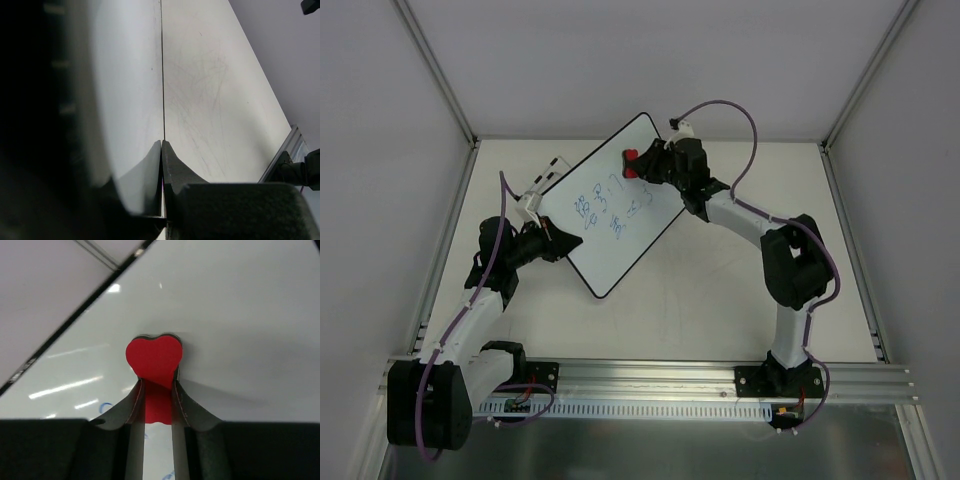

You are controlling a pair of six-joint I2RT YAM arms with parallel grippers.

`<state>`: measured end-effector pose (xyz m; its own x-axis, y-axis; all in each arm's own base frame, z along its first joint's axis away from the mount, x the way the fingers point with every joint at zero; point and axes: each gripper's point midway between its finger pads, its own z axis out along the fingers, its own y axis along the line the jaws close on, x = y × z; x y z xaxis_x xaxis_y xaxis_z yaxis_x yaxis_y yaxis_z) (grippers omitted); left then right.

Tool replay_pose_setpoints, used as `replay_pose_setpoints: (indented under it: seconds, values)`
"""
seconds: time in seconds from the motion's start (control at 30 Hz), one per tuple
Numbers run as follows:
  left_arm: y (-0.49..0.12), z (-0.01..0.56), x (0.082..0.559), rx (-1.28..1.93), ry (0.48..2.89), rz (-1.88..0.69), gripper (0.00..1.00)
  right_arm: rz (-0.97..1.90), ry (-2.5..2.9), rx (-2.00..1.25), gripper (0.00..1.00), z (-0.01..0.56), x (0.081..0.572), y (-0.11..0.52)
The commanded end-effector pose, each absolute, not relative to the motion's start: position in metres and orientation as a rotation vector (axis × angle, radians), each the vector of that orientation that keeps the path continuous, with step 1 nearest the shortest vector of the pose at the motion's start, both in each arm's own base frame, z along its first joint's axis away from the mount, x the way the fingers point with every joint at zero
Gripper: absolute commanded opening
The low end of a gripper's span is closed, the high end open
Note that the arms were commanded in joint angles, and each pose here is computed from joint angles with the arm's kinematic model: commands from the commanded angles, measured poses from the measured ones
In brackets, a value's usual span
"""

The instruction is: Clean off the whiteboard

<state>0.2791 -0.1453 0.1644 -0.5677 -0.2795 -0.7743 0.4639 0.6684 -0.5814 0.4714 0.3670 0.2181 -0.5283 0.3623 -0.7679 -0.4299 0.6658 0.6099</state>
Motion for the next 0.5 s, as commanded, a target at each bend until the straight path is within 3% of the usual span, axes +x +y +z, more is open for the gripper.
replay_pose_setpoints:
  seconds: [0.0, 0.47]
  values:
    - [-0.164, 0.176, 0.262, 0.375, 1.883, -1.035, 0.00, 0.926, 1.958, 0.020, 0.00, 0.184, 0.472, 0.336]
    - [-0.165, 0.174, 0.261, 0.378, 1.894, -1.049, 0.00, 0.827, 2.235, 0.083, 0.00, 0.057, 0.400, 0.286]
